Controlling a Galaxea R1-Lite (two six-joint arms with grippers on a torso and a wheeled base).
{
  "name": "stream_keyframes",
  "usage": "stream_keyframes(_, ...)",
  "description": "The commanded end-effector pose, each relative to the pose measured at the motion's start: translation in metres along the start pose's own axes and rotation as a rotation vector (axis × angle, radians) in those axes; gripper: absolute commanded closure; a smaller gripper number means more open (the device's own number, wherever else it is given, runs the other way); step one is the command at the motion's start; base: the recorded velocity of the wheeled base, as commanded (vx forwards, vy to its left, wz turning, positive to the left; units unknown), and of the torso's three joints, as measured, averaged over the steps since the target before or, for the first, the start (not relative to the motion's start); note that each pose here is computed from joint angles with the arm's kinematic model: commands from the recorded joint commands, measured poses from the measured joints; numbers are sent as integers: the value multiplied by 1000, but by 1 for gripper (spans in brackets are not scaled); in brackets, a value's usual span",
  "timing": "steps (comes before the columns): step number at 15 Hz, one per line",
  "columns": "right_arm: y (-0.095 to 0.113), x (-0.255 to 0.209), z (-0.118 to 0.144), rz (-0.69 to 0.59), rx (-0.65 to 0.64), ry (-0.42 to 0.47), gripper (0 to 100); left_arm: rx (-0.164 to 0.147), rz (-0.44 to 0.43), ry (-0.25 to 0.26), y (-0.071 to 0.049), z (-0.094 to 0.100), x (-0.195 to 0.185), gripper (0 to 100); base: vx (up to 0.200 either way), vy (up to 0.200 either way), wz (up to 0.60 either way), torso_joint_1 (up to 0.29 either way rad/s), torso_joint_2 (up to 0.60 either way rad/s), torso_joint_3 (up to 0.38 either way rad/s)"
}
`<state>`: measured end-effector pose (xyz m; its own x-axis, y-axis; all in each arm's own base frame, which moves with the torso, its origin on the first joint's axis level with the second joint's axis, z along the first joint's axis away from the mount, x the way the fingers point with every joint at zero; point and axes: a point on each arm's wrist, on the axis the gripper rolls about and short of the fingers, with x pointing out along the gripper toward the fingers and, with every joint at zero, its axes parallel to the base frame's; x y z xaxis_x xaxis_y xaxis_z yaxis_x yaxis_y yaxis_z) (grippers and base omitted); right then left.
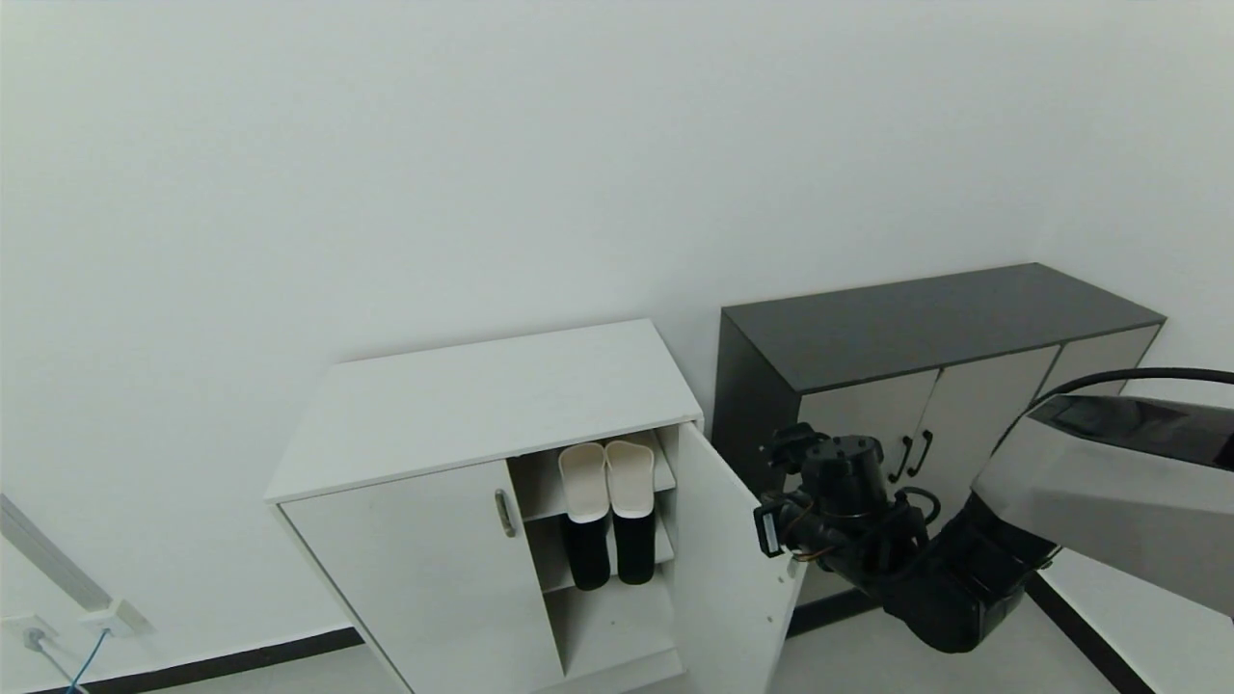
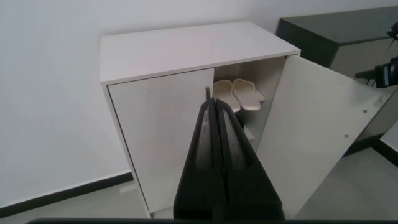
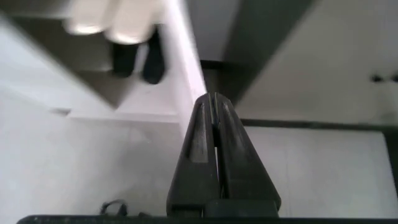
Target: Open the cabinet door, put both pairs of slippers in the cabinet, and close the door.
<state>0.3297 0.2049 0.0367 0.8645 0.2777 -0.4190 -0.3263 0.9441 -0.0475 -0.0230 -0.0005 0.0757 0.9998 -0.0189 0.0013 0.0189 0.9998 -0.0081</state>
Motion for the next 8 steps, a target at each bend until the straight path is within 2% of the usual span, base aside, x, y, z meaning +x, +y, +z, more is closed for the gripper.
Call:
stream_keyframes(1, 6, -23, 16, 29, -2, -45, 100, -1, 2, 1, 0, 0, 0, 100, 0, 0, 0, 0, 0, 0)
stream_keyframes(3, 3, -30, 16, 26, -55, -44, 100, -1, 2, 1, 0, 0, 0, 100, 0, 0, 0, 0, 0, 0)
stream_keyframes(8, 4, -34, 15, 34, -64, -65, 100, -1, 2, 1, 0, 0, 0, 100, 0, 0, 0, 0, 0, 0)
